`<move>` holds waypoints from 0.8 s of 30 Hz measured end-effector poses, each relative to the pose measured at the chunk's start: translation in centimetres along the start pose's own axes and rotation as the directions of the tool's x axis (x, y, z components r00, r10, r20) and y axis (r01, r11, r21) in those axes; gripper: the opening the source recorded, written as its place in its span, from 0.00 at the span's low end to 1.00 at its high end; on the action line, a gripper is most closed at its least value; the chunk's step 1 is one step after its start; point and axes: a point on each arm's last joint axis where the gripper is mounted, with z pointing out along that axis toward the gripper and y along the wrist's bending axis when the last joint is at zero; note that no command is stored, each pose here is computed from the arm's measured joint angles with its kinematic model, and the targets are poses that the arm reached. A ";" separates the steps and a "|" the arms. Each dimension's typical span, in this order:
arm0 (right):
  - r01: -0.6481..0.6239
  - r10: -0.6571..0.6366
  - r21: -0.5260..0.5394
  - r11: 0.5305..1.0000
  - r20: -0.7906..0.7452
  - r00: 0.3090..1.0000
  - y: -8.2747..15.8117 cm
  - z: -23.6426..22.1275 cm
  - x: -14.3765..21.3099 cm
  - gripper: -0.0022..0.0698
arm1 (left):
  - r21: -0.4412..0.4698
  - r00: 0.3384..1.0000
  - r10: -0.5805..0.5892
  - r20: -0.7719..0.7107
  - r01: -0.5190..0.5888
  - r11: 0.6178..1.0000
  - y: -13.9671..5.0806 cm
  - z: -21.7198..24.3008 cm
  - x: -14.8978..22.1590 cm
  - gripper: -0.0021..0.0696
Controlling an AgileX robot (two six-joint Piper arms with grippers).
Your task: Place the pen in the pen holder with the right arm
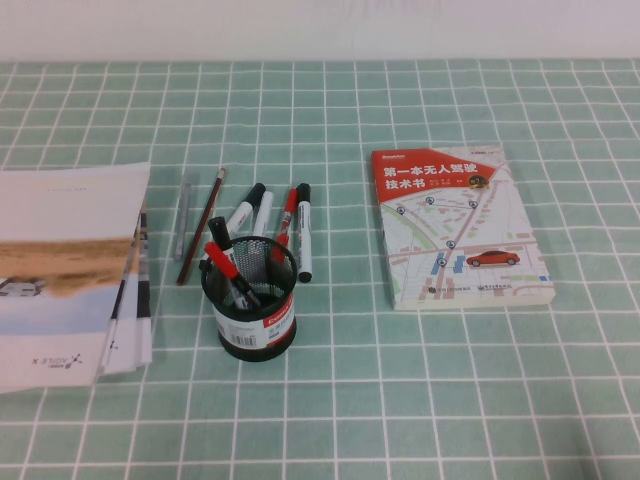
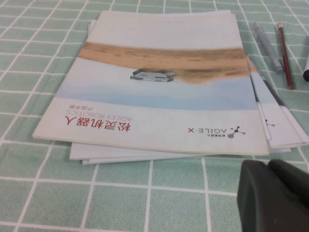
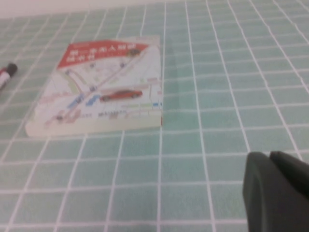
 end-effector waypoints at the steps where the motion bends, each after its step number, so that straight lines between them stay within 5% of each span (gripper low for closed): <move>1: -0.004 0.004 -0.001 1.000 0.011 1.000 0.0 0.0 -0.1 0.00 | 0.000 1.000 0.000 0.000 0.000 1.000 0.0 0.0 0.0 0.02; 14: -0.360 0.377 -0.114 0.926 0.232 0.896 0.2 -0.3 -2.3 0.00 | 0.000 1.000 0.000 0.000 0.000 1.000 0.0 0.0 0.0 0.02; 24: -0.448 0.466 -0.150 0.881 0.121 0.877 0.8 -0.3 -2.1 0.00 | 0.000 1.000 0.000 0.000 0.000 1.000 0.0 0.0 0.0 0.02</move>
